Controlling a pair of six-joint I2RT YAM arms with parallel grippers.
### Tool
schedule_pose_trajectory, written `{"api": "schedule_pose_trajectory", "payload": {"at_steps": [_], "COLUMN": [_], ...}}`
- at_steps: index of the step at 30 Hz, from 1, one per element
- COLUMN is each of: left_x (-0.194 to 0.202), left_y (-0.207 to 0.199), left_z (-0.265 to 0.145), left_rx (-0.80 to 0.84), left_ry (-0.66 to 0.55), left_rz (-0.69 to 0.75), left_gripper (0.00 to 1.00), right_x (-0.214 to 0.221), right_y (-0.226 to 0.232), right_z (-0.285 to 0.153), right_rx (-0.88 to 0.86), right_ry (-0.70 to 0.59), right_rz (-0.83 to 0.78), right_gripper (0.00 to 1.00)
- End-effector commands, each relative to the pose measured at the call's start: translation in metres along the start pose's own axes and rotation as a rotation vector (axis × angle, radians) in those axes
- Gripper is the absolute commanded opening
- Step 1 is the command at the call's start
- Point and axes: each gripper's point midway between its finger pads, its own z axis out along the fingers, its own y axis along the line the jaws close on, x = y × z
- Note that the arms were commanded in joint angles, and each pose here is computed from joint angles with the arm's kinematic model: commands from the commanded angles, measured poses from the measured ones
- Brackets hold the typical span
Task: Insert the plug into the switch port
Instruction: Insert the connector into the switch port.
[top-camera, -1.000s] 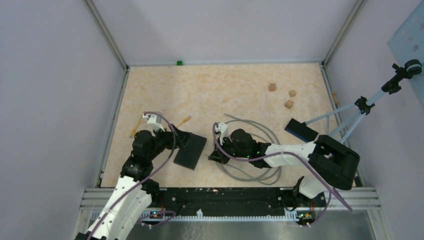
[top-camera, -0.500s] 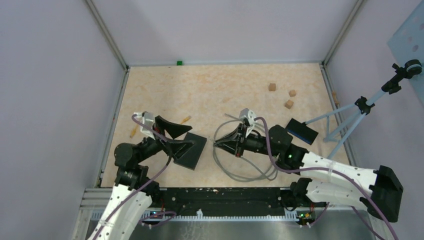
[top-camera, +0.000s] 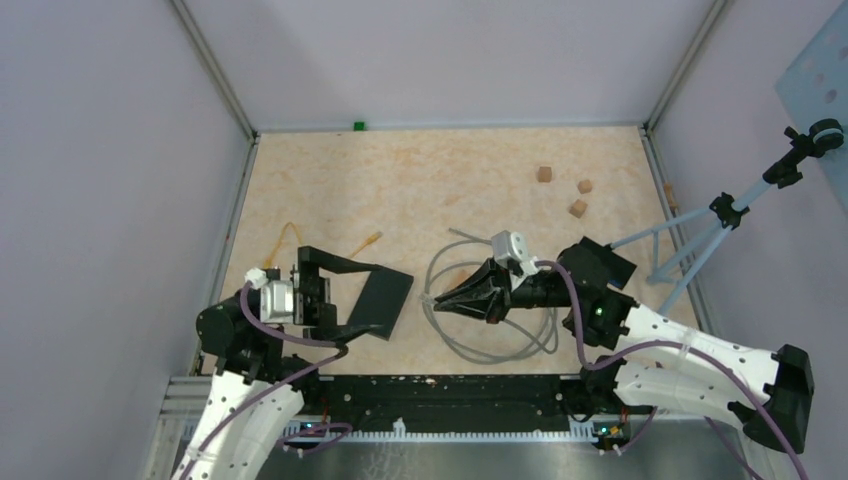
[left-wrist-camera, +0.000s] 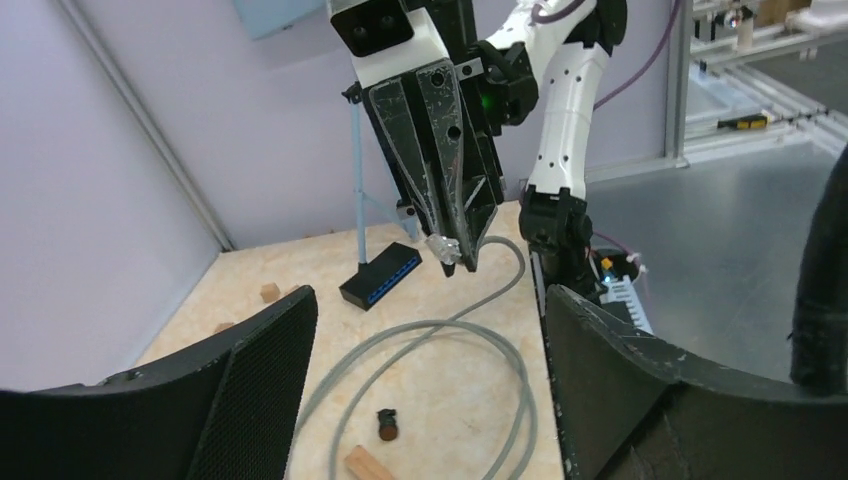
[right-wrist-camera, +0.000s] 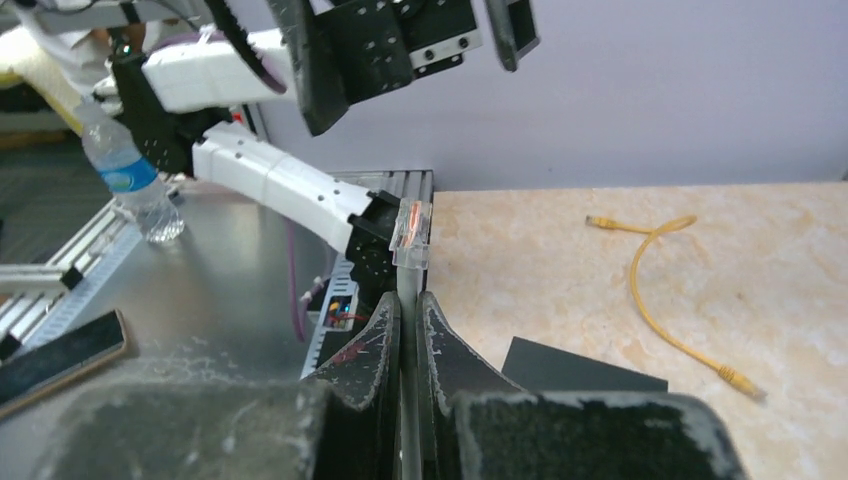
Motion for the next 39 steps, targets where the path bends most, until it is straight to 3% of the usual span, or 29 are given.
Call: {"api": "schedule_pose_trajectory", "payload": {"at_steps": [1, 6, 22, 39], "left_x": [-0.004, -0.012, -0.026, -0.011], "left_y": [-0.005, -0.011, -0.012, -0.037], "left_z": [0.006, 0.01, 0.036, 0.065], "left_rx": [0.149, 0.241, 0.469, 0.59], "left_ry": [0.066, 0.066, 0.035, 0.016], "left_rz": [0.158, 0.246, 0.394, 0.341], "left_gripper": [0.87, 0.84, 0.78, 0.35], "right_x": [-0.051, -0.061, -0.056, -0.054], "right_y": [0.025, 0.033, 0.038, 0.042], "right_z": [0.0, 0.008, 0.027, 0.028], "right_rx": [-0.142, -0.209, -0.292, -0.31], "right_ry": [-0.116, -0.11, 0.006, 0.051], "right_rz": [-0.217, -0.241, -0.096, 0.0], "right_gripper": [0.0, 0.0, 0.0, 0.0]}}
